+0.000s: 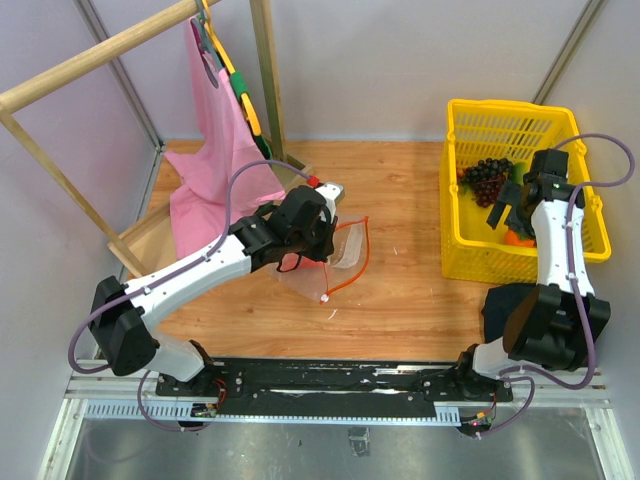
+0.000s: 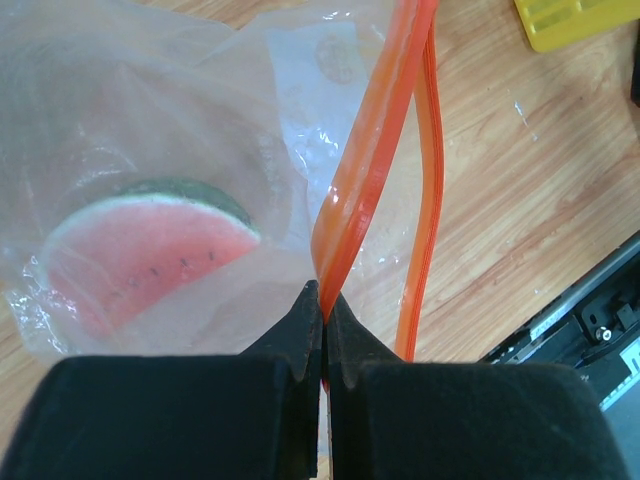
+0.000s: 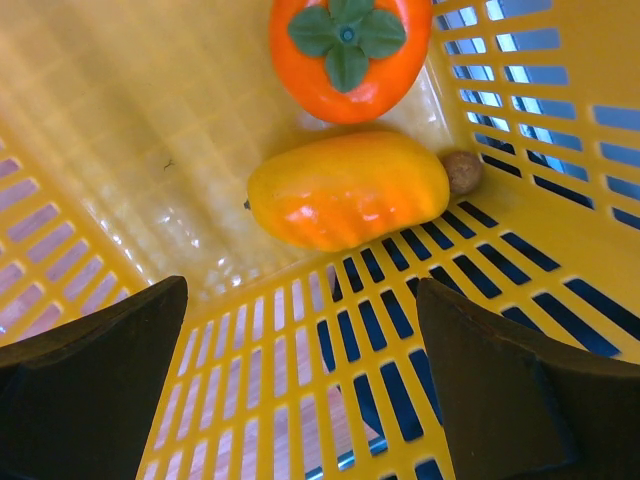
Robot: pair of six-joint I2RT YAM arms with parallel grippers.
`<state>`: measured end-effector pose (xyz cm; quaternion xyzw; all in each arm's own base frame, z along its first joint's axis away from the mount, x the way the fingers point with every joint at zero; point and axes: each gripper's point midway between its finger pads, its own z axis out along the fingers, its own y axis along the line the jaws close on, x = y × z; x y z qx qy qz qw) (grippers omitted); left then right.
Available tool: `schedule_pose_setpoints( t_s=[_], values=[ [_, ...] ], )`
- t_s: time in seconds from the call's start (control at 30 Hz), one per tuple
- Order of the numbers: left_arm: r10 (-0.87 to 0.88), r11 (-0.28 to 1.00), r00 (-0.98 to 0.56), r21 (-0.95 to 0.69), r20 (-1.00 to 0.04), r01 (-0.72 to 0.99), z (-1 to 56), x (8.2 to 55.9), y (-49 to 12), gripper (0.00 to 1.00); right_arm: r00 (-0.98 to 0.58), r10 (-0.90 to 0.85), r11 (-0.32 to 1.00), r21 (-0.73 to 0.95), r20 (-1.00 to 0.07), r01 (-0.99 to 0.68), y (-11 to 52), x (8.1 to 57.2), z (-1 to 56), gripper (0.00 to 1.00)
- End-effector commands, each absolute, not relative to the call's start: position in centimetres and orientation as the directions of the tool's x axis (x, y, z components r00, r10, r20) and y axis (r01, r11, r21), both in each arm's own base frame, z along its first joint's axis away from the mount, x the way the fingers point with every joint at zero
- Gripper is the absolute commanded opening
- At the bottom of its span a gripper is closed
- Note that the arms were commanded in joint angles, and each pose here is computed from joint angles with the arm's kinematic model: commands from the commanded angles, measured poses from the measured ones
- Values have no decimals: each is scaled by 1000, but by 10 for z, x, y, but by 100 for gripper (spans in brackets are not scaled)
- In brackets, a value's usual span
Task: Place the food in the zip-top bag and seal the zipper
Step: Pick up the fake fruit from the bin.
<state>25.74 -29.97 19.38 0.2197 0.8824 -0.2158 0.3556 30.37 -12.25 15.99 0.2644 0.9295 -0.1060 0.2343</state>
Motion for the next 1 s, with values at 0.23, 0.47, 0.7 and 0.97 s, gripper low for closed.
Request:
schedule_pose_setpoints(
  t_s=[0.23,0.47,0.7,0.97],
  values=[
    [226,801,-633,-229,-740,554,200,265,-301,0,-712,600,727,-121,-366,675,-140,297,100,98],
    [228,803,-639,-229,-735,551,197,267,-299,0,-696,638,689,-161,-330,707,-142,289,71,98],
    [227,800,-640,-234,-734,552,197,266,-300,0,-709,634,705,-146,-308,694,-139,292,45,98],
    [225,797,-638,-238,-736,555,198,266,-300,0,-744,585,790,23,-322,612,-120,323,36,98]
  ],
)
